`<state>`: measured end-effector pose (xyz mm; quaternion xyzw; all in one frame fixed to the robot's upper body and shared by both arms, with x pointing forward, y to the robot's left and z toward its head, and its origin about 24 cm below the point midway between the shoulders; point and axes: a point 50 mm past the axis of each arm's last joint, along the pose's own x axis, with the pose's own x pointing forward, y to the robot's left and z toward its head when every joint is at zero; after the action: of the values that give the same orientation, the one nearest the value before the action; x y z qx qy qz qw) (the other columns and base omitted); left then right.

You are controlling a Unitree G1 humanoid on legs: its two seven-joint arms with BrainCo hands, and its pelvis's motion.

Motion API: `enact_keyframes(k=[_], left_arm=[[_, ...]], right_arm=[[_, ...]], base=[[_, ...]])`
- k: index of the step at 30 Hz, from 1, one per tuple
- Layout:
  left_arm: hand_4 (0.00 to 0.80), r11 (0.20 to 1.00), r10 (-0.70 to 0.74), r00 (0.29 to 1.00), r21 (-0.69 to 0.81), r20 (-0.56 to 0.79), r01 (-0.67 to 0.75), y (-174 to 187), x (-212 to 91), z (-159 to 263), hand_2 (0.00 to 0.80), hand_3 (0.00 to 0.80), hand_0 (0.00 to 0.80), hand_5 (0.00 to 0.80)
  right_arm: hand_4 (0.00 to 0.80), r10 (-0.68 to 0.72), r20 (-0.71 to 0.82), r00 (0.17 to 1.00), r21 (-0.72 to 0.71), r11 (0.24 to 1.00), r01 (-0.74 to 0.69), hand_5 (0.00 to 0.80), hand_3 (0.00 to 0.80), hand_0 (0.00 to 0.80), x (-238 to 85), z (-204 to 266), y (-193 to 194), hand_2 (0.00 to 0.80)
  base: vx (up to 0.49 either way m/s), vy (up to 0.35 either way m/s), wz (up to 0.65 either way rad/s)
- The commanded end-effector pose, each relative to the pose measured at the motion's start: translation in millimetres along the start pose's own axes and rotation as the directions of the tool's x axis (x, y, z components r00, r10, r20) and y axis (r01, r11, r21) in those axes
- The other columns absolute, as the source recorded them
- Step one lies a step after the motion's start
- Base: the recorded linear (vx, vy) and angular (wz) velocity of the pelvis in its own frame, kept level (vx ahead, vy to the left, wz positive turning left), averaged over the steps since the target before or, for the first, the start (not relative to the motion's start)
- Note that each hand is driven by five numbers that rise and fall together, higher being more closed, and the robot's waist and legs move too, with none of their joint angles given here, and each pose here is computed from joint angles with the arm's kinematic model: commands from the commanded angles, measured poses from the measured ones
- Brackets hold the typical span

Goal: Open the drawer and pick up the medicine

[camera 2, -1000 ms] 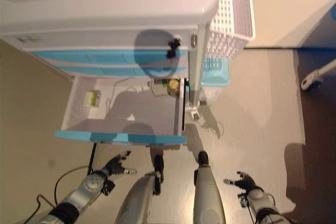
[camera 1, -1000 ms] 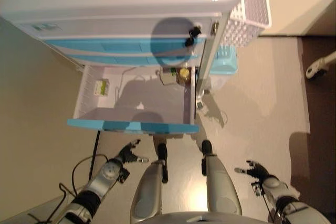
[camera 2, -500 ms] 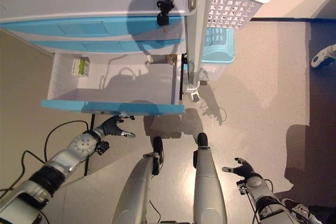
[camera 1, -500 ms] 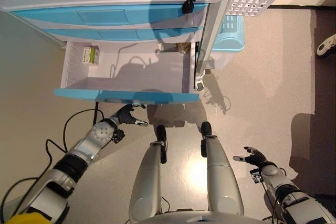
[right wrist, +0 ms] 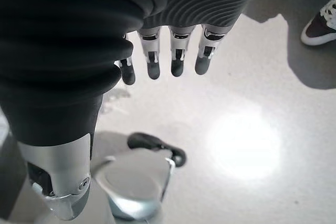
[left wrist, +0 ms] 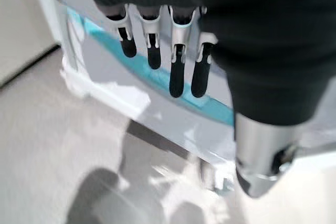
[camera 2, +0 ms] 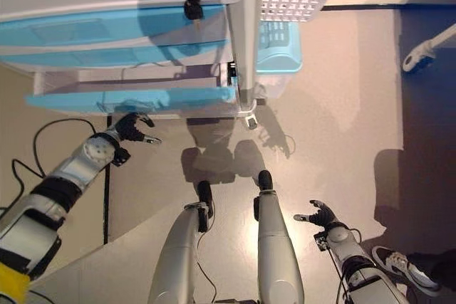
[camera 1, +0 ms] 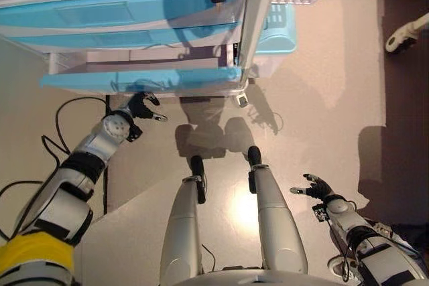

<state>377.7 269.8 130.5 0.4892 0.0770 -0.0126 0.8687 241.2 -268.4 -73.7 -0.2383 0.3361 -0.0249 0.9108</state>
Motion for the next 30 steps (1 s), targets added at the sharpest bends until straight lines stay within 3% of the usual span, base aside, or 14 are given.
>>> enact_keyframes(k=[1,10,18,24,30], left_arm=[[0.000,0.977,0.210,0.977,0.011,0.028,-0.211,48,2,11,0.000,0.000,0.000,0.000],[0.000,0.933,0.357,0.934,0.058,-0.031,-0.355,92,-1,8,0.000,0.000,0.000,0.000],[0.000,0.935,0.356,0.933,0.035,-0.050,-0.354,94,-2,4,0.000,0.000,0.000,0.000],[0.000,0.950,0.184,0.981,-0.247,-0.054,-0.192,25,-5,-18,0.000,0.000,0.000,0.000],[0.000,0.874,0.004,0.989,-0.480,-0.147,-0.075,-53,-34,-64,0.000,0.000,0.000,0.000]], right_arm=[[0.000,-0.014,-0.034,0.999,0.004,1.000,0.014,0.000,0.000,0.000,-10,-25,-4,0.000],[0.000,0.013,-0.052,0.999,-0.017,1.000,-0.014,0.000,0.000,0.000,-14,-34,7,0.000],[0.000,0.044,-0.080,0.996,-0.031,0.998,-0.047,0.000,0.000,0.000,-16,-42,15,0.000],[0.000,0.062,-0.125,0.990,-0.063,0.996,-0.070,0.000,0.000,0.000,-20,-53,18,0.000],[0.000,0.059,-0.156,0.986,-0.065,0.995,-0.070,0.000,0.000,0.000,-24,-62,17,0.000]], base=[[0.068,0.023,-0.26],[-0.011,0.022,-0.19],[-0.015,0.017,-0.09],[0.018,-0.007,-0.02],[0.029,-0.044,0.02]])
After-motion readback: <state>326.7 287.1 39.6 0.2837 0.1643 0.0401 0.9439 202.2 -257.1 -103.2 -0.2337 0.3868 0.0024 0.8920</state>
